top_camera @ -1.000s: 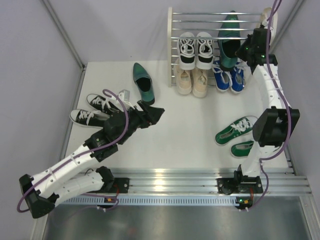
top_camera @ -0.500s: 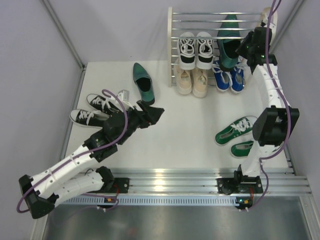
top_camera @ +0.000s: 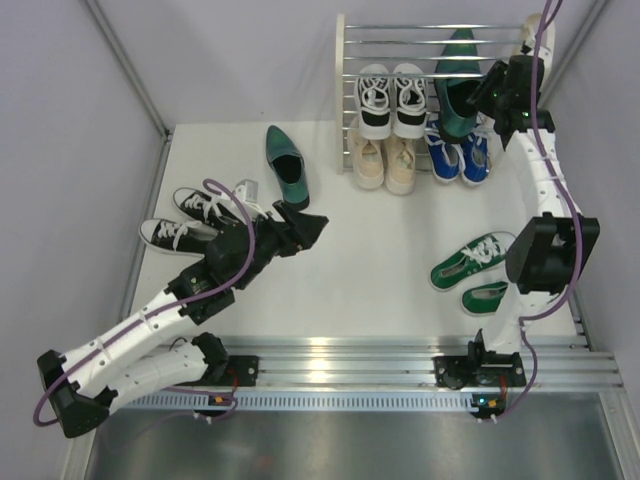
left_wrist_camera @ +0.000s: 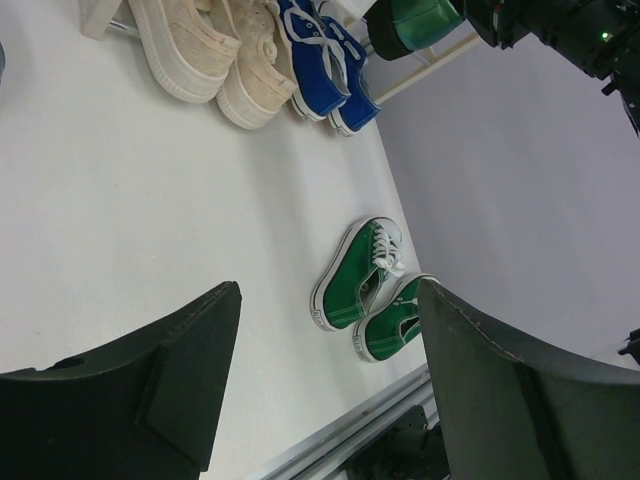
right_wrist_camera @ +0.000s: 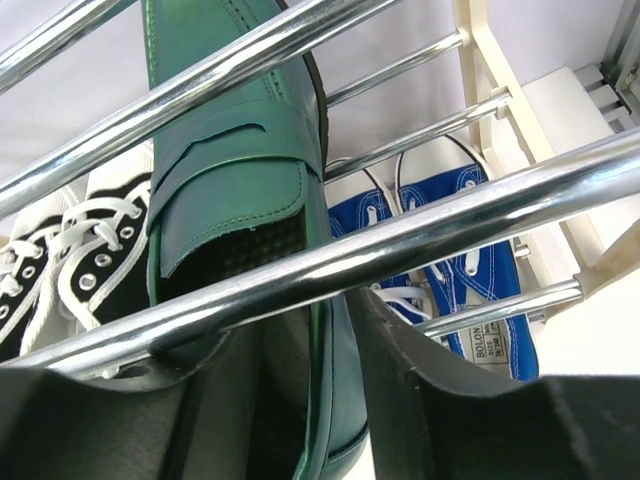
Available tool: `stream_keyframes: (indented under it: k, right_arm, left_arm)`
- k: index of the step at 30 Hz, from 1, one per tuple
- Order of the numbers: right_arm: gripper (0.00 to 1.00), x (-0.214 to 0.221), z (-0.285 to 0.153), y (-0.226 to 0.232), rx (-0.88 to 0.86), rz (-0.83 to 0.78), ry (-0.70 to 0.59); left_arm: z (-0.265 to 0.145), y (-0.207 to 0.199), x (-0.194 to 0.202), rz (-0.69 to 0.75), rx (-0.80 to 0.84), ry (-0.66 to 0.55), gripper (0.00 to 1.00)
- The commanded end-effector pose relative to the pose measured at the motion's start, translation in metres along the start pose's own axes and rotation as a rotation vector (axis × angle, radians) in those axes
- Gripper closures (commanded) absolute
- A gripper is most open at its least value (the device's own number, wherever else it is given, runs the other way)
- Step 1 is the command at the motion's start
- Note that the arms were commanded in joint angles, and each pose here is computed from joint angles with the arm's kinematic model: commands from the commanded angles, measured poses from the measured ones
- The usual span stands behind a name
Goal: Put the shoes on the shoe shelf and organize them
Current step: Place the shoe at the shoe shelf.
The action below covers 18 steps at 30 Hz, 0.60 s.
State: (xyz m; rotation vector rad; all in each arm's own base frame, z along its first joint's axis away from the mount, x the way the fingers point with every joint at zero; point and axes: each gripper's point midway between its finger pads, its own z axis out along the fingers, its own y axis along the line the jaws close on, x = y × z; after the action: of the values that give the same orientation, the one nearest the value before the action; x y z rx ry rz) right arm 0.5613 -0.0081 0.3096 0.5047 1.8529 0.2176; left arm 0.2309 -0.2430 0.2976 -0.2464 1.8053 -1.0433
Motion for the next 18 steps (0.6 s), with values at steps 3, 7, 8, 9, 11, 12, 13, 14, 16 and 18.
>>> stream_keyframes:
  k: [3, 7, 8, 9, 11, 12, 13, 14, 16, 18]
  right_arm:
    - [0.55, -0.067, -0.047, 0.027, -0.119, -0.023, -0.199]
    - [0.48, -0.077, -0.078, 0.027, -0.152, -0.108, -0.240]
    - [0.46, -0.068, -0.078, 0.024, -0.160, -0.126, -0.221]
    - [0.45, -0.066, -0.083, 0.023, -0.171, -0.149, -0.218]
    - [0.37, -0.061, -0.097, 0.016, -0.184, -0.199, -0.201]
    - [0.35, -0.057, -0.102, 0.016, -0.211, -0.229, -0.187]
    - [0.29, -0.059, -0.115, 0.016, -0.278, -0.288, -0.180]
    - [0.29, -0.047, -0.118, 0.011, -0.317, -0.317, -0.136]
    - [0.27, -0.045, -0.135, -0.001, -0.440, -0.398, -0.102]
    - [0.26, -0.040, -0.141, -0.018, -0.461, -0.441, -0.058]
  left_arm:
    - [-0.005, -0.015, -0.019, -0.014, 0.046, -0.056, 0.23]
    - [-0.004, -0.016, -0.020, 0.000, 0.050, -0.061, 0.23]
    - [-0.003, -0.017, -0.020, 0.007, 0.053, -0.059, 0.23]
    - [-0.002, -0.018, -0.020, 0.013, 0.056, -0.058, 0.22]
    - [0.002, -0.023, -0.020, 0.027, 0.066, -0.049, 0.22]
    - [0.004, -0.023, -0.018, 0.033, 0.064, -0.042, 0.22]
    - [0.005, -0.023, -0.017, 0.038, 0.063, -0.037, 0.22]
    - [0.005, -0.026, -0.018, 0.042, 0.070, -0.038, 0.22]
    - [0.005, -0.025, -0.018, 0.046, 0.071, -0.036, 0.22]
    - [0.004, -0.024, -0.017, 0.044, 0.077, -0.039, 0.22]
